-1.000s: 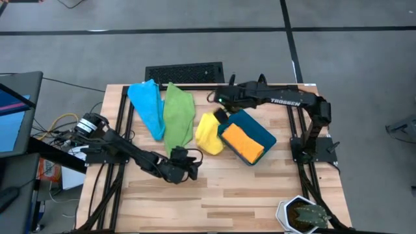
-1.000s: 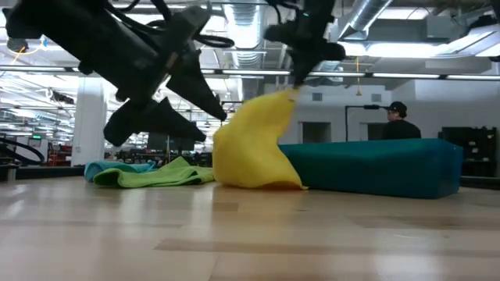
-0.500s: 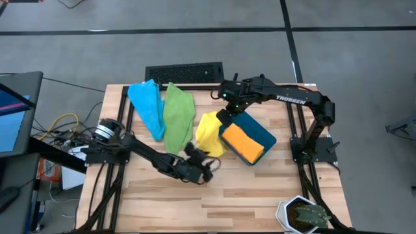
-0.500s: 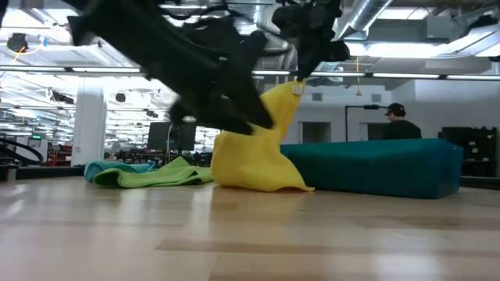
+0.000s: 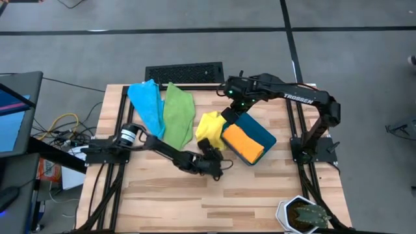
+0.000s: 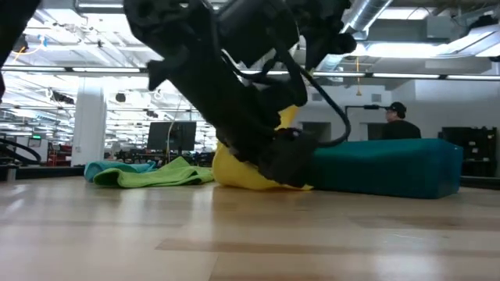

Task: Fold microfiber towels
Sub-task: Fold the yellow microfiber cloth

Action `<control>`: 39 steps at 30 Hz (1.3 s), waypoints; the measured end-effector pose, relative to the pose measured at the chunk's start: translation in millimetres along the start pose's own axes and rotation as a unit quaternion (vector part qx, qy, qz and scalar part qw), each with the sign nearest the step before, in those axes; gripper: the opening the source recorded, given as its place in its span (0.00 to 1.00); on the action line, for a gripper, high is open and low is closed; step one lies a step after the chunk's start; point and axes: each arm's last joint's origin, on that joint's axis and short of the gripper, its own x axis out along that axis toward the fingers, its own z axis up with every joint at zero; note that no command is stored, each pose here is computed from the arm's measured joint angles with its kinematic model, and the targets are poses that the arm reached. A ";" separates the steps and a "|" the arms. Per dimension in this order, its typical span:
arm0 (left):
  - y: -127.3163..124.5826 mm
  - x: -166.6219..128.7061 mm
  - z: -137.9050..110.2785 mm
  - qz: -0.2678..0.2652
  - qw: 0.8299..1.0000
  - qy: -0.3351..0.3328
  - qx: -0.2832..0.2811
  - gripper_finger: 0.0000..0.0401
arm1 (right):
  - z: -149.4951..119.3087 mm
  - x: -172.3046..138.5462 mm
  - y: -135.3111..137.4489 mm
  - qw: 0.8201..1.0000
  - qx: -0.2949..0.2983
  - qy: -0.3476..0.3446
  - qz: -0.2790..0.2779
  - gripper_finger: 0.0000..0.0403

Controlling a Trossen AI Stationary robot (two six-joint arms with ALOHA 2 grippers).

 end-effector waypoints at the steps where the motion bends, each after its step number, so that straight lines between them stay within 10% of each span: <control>1: 5.2 4.0 0.7 0.005 1.000 0.006 -0.003 0.49 | -0.7 -1.4 -0.2 1.000 0.000 0.000 0.000 0.01; 7: 28.2 29.0 -1.9 -0.057 0.996 0.070 -0.026 0.43 | -1.4 -9.0 -0.7 1.000 0.000 -0.018 0.008 0.01; 16: 38.9 10.5 5.8 -0.074 0.990 0.112 -0.049 0.03 | -4.8 -14.5 -6.1 1.000 -0.011 -0.011 0.001 0.01; 27: 81.7 -162.1 62.3 -0.122 0.983 0.095 -0.100 0.00 | -20.5 -27.8 -7.7 0.999 -0.043 0.010 -0.032 0.01; 39: 153.2 -306.7 55.2 -0.188 0.947 0.020 -0.259 0.00 | -91.9 -82.7 63.2 0.993 -0.053 -0.024 0.105 0.01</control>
